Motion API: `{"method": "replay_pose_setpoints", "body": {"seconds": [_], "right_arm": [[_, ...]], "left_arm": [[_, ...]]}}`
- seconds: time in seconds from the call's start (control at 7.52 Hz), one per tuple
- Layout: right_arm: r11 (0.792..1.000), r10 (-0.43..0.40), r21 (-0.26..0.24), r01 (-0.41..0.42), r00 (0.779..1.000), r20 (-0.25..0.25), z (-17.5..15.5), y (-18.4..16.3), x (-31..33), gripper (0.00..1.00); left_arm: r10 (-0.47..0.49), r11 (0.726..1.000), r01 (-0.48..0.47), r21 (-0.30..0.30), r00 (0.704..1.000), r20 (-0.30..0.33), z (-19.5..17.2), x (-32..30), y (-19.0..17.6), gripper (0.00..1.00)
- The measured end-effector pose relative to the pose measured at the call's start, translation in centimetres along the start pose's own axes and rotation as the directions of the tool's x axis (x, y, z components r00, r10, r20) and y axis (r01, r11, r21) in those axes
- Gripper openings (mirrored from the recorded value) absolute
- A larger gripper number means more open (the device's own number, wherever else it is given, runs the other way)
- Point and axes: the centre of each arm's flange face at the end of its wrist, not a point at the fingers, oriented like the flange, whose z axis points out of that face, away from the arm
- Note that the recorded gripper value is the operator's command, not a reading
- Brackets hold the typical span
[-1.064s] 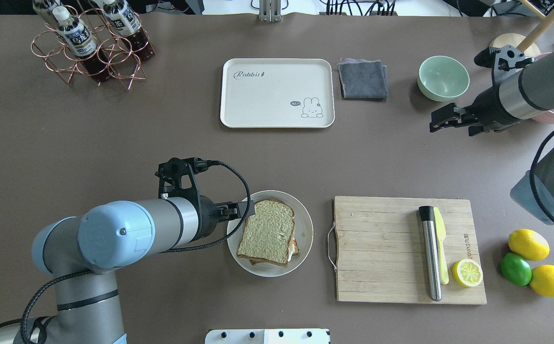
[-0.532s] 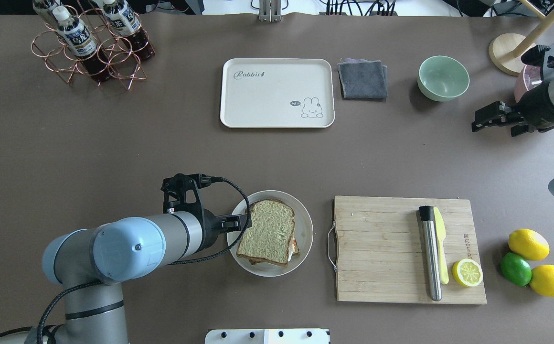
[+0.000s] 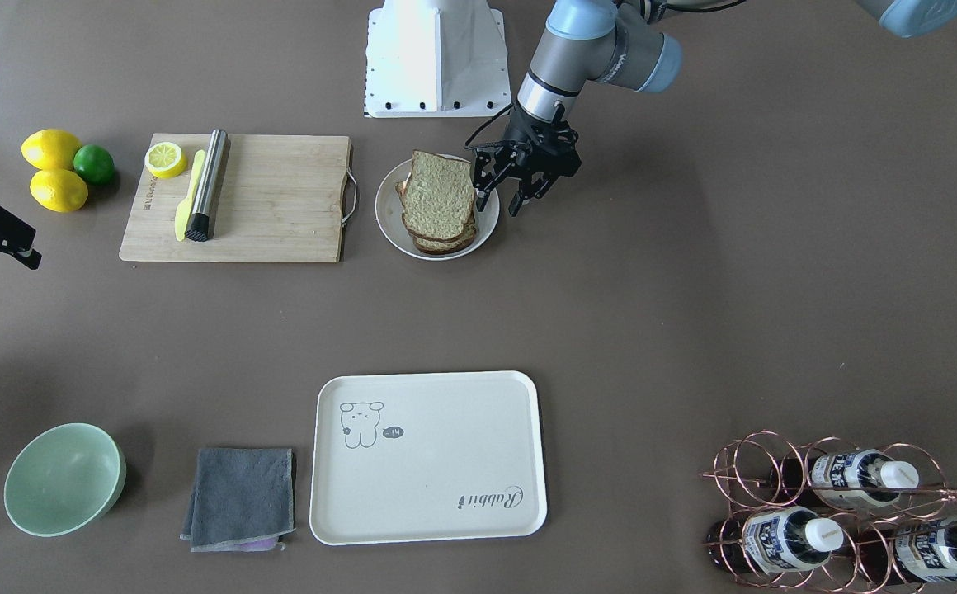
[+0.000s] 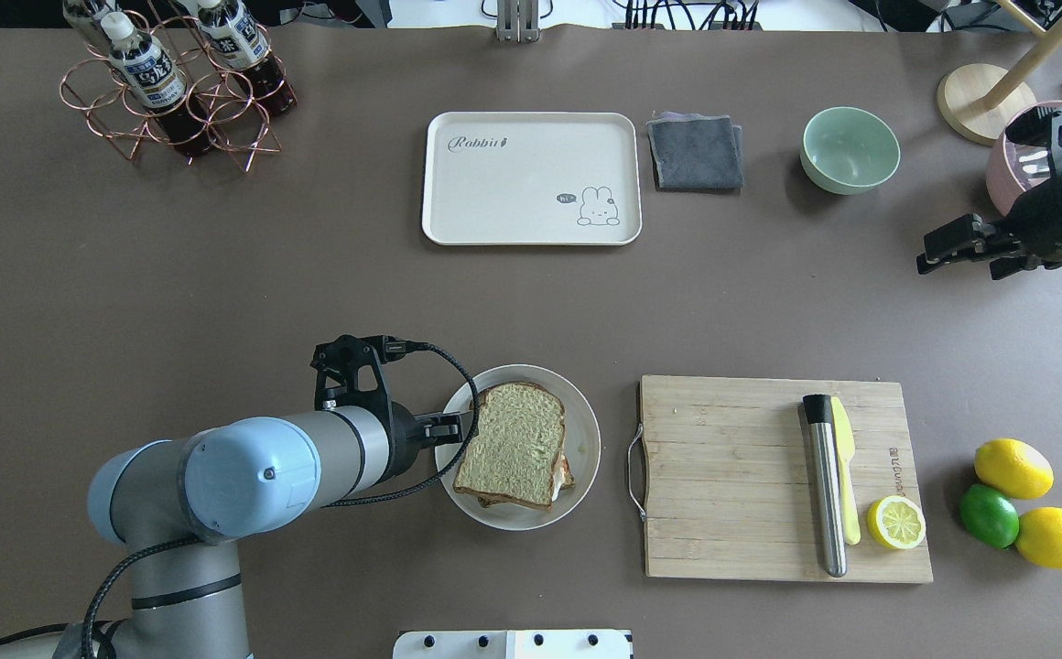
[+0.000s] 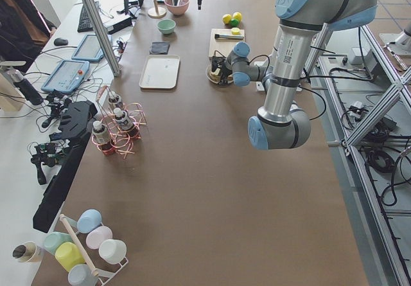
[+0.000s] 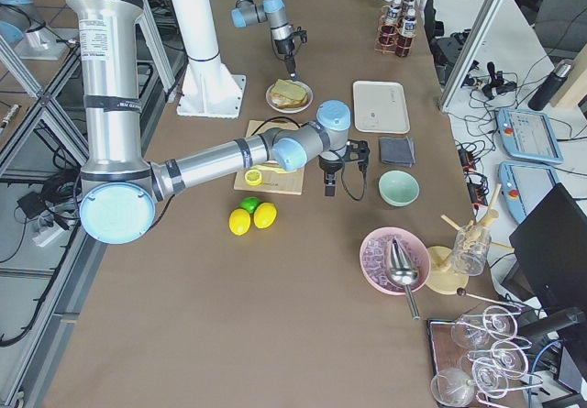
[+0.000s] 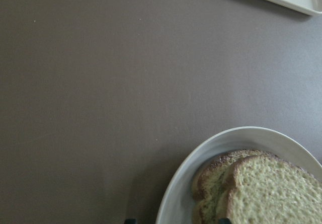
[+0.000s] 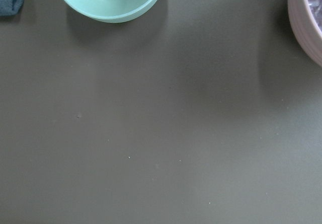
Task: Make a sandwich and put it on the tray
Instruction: 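Grasp the rim of the white plate with the left gripper while the right arm retracts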
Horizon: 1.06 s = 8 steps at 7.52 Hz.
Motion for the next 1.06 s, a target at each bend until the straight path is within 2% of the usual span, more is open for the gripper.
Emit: {"method": "replay_pose_setpoints", "body": {"seconds": [0.13,0.67,0.8,0.93,1.06], "right_arm": [[1.0,-0.017,-0.01,0.017,1.0,-0.013,-0.7,-0.3,0.9,1.0],[0.999,-0.036,-0.027,0.037,0.999,0.02,-2.6,-0.8,2.4,1.0],[0.999,-0.036,-0.027,0.037,0.999,0.021,-2.6,-0.8,2.5,1.0],[0.999,-0.037,-0.027,0.037,0.999,0.021,-2.6,-0.8,2.5,1.0],[0.999,-0.036,-0.028,0.037,0.999,0.021,-2.6,-0.8,2.5,1.0]], "left_arm": [[0.002,1.0,-0.002,-0.006,1.0,0.002,0.4,-0.1,0.5,0.5],[0.014,0.999,-0.014,-0.032,1.0,0.006,0.9,-0.2,2.6,0.44],[0.016,0.999,-0.015,-0.034,1.0,0.01,1.0,-0.4,2.7,0.38],[0.016,0.999,-0.016,-0.034,1.0,0.012,1.0,-0.5,2.7,0.23],[0.016,0.999,-0.016,-0.035,1.0,0.012,1.0,-0.5,2.8,0.0]]}}
